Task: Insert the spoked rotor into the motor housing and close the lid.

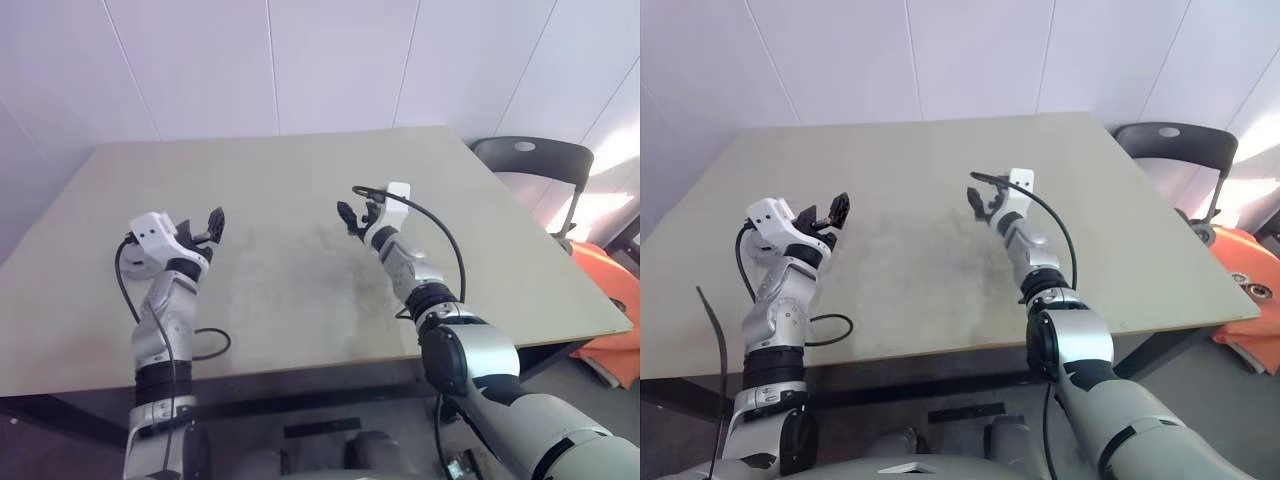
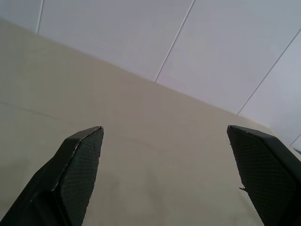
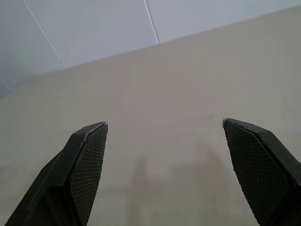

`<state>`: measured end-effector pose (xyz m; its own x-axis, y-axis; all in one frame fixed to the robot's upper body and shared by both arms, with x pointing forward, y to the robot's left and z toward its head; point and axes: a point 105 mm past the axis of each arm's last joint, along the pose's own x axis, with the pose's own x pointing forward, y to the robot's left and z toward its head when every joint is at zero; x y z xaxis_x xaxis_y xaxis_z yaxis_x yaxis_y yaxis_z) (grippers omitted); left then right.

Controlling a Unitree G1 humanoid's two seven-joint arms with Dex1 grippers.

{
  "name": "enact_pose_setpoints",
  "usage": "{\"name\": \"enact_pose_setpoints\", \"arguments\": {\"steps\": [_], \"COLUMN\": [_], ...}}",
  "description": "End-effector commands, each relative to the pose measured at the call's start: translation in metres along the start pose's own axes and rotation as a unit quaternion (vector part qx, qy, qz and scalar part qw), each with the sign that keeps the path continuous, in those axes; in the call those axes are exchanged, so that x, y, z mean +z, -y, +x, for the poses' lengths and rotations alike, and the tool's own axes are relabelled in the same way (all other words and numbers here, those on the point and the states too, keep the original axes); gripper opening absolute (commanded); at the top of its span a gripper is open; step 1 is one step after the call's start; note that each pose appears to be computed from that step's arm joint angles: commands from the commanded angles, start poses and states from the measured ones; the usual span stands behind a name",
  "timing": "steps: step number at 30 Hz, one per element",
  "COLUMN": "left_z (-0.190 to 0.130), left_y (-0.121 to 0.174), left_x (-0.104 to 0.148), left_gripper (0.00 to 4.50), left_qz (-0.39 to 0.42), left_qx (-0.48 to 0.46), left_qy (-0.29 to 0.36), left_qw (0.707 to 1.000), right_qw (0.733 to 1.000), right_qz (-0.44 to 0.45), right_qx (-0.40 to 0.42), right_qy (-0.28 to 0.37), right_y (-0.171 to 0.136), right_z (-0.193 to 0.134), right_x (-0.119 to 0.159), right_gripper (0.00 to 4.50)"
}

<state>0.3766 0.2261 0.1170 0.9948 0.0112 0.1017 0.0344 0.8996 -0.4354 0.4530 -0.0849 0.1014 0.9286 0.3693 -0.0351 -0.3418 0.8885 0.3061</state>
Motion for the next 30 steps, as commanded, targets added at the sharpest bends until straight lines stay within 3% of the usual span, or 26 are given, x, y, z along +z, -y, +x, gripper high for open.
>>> {"name": "enact_pose_setpoints", "arguments": {"steps": [1,30], "left_z": [0.0,-0.012], "left_y": [0.009,0.016], "left_x": [0.019,0.033], "left_gripper": [4.47,4.47], "left_qz": [0.008,0.017], "left_qx": [-0.016,-0.025], "left_qy": [0.033,0.057], "left_qw": [0.999,0.998], "right_qw": [0.997,0.995], "right_qz": [-0.007,0.024], "right_qx": [0.039,0.07], "right_qy": [0.066,0.065], "right_y": [-0.022,-0.045], "right_z": [0.009,0.012], "right_x": [0.039,0.031], "right_gripper": [4.09,4.09]}}
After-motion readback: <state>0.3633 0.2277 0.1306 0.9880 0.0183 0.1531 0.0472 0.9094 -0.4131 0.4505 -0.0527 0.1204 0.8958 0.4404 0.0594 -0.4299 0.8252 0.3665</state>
